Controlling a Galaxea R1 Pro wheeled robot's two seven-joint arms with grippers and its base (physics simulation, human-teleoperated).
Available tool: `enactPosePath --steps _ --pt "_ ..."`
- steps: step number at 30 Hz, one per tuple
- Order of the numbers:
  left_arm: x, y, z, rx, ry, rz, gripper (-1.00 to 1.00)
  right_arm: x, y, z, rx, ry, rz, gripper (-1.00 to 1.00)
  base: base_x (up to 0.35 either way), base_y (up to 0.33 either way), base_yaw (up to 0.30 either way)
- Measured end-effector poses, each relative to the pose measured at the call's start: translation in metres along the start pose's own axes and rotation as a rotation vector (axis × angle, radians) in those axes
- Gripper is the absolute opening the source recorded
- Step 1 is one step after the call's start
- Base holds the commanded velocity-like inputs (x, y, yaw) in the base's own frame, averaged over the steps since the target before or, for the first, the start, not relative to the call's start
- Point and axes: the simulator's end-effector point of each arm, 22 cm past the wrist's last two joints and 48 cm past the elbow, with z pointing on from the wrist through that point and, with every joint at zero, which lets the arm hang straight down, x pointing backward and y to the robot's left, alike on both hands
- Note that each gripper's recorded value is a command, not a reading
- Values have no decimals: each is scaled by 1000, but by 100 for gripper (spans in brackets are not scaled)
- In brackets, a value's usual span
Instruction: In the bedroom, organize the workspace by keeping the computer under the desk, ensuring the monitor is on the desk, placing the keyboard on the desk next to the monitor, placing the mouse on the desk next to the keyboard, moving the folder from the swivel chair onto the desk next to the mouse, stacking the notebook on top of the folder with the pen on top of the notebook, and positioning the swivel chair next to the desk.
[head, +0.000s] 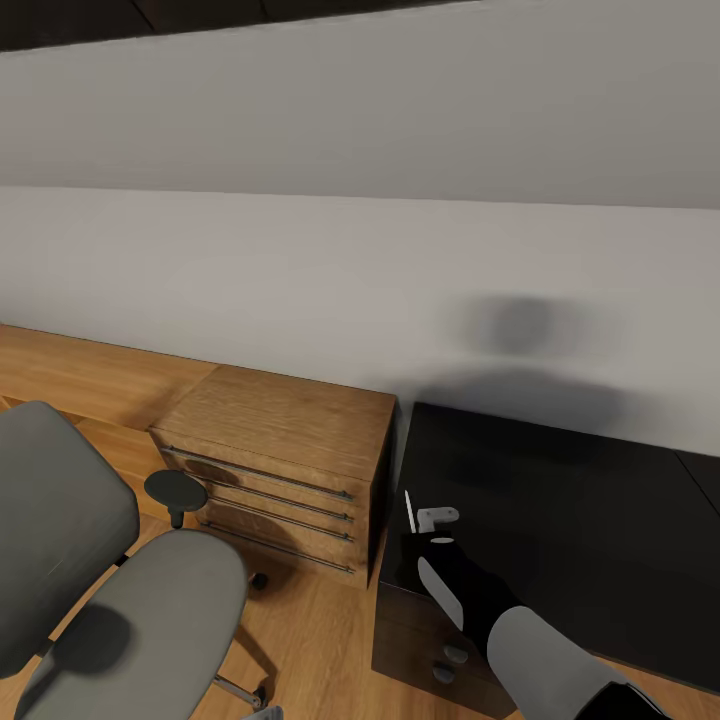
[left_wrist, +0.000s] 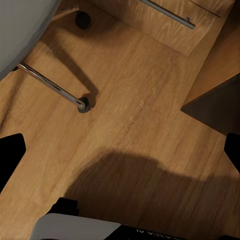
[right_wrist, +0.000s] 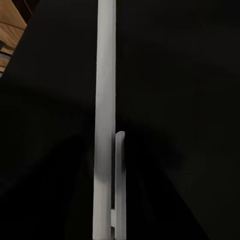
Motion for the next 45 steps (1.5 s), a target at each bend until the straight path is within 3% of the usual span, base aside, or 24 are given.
enactPosePath --steps 35,45 --pt "0 0 0 0 0 0 100 3 2 -2 -2 31 -21 -100 0 0 0" --pt "0 0 0 0 0 0 100 4 5 -2 -16 40 8 -100 0 0 0"
